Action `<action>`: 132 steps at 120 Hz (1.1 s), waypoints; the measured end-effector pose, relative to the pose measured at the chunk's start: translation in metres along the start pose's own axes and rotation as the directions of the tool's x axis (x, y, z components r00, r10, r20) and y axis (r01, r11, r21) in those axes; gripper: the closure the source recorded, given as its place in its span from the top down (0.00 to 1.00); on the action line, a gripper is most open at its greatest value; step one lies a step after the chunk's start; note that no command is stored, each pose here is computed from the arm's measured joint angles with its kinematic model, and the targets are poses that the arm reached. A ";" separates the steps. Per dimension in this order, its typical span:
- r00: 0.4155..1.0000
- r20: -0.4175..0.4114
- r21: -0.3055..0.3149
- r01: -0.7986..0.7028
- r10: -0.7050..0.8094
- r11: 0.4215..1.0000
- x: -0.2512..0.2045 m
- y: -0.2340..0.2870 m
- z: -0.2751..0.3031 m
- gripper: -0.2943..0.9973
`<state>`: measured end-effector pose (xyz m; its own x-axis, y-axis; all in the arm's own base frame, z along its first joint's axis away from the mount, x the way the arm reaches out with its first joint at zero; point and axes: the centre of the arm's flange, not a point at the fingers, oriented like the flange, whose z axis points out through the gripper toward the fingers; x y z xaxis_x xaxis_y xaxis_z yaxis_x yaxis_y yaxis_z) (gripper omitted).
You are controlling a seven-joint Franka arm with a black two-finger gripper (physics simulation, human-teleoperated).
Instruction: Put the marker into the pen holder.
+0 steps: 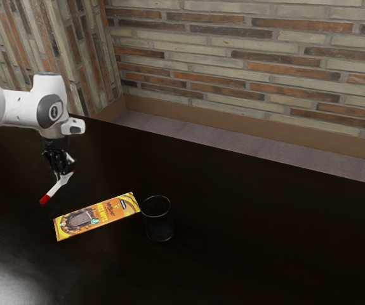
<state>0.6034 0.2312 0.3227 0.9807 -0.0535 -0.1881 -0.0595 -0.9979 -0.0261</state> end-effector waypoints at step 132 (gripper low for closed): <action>0.653 -0.728 0.126 -0.171 0.208 0.977 -0.120 0.338 -0.086 0.18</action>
<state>0.4818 -0.1025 0.4211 0.7635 -0.2696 0.5868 -0.2495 -0.9613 -0.1169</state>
